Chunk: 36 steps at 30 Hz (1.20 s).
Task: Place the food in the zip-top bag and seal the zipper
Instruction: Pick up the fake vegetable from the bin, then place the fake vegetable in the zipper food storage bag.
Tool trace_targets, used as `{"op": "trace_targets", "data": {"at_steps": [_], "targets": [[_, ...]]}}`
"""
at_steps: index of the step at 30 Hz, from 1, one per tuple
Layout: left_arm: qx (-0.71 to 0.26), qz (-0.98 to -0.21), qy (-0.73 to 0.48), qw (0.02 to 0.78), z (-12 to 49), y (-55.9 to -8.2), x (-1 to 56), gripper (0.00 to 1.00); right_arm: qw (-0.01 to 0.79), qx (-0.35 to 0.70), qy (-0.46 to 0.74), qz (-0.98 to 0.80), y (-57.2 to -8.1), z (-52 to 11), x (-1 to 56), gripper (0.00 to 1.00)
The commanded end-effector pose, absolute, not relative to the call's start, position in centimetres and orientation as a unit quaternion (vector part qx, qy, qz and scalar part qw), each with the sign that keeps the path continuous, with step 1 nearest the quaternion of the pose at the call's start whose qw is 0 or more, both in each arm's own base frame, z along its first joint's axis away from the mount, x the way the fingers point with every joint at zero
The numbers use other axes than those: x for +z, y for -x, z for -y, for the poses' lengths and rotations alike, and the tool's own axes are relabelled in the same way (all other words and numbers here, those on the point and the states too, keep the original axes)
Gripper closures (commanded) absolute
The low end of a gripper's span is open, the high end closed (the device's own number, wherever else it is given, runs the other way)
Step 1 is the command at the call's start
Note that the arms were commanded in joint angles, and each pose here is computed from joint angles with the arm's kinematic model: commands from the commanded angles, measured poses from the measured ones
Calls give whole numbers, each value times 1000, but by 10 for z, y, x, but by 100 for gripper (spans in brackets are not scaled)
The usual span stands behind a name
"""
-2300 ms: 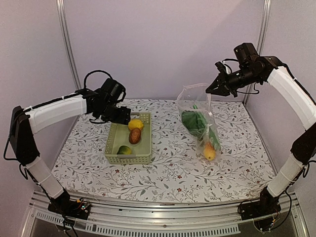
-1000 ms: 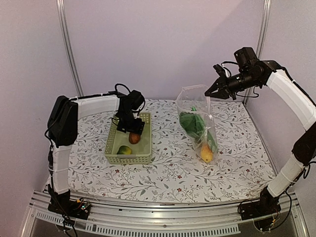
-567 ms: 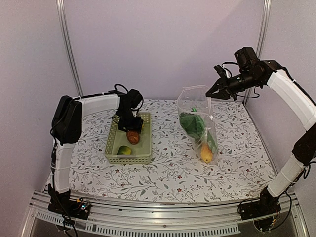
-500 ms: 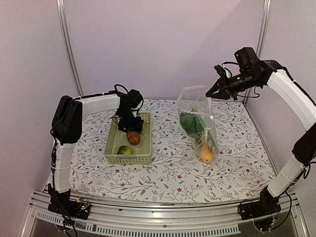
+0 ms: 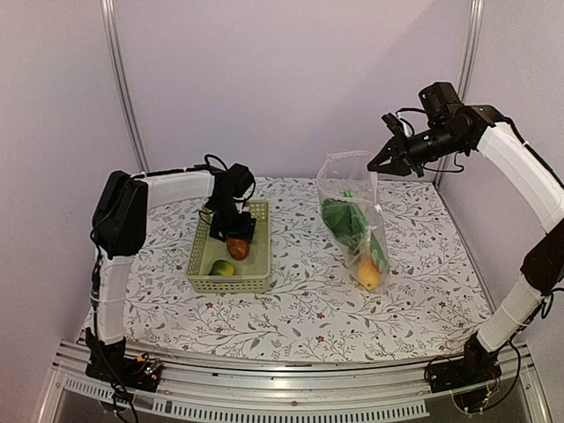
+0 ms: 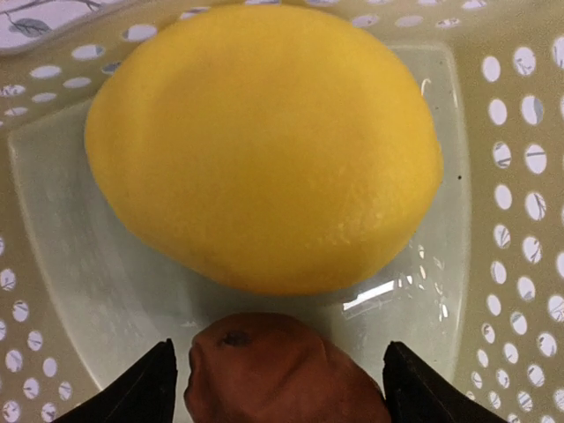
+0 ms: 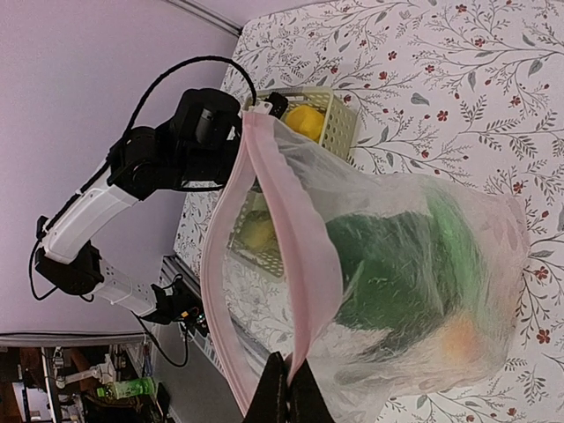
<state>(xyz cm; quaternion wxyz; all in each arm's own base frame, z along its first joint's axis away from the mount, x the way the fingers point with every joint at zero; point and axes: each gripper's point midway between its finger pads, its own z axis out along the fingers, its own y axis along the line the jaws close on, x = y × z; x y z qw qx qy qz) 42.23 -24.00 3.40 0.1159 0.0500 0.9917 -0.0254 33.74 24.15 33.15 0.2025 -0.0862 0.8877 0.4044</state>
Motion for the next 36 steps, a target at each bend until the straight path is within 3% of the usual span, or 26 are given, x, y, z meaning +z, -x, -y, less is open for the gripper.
{"op": "trace_targets", "data": {"at_steps": [1,4,13,21,29,36], "targets": [[-32,-994,-41,98,235,-408,40,20,208,405,94,-886,-341,-241,335,100],[-29,-994,-41,93,234,-404,37,23,209,401,95,-887,-341,-240,333,100],[-48,-988,-38,141,239,-412,81,48,210,393,92,-890,-337,-237,331,100],[-136,-938,-86,306,296,-422,231,50,213,383,92,-894,-330,-230,333,100],[-314,-773,-190,518,404,-385,402,53,209,383,94,-895,-323,-229,335,100],[-418,-681,-246,548,474,-352,435,53,212,396,101,-888,-322,-232,343,100]]}}
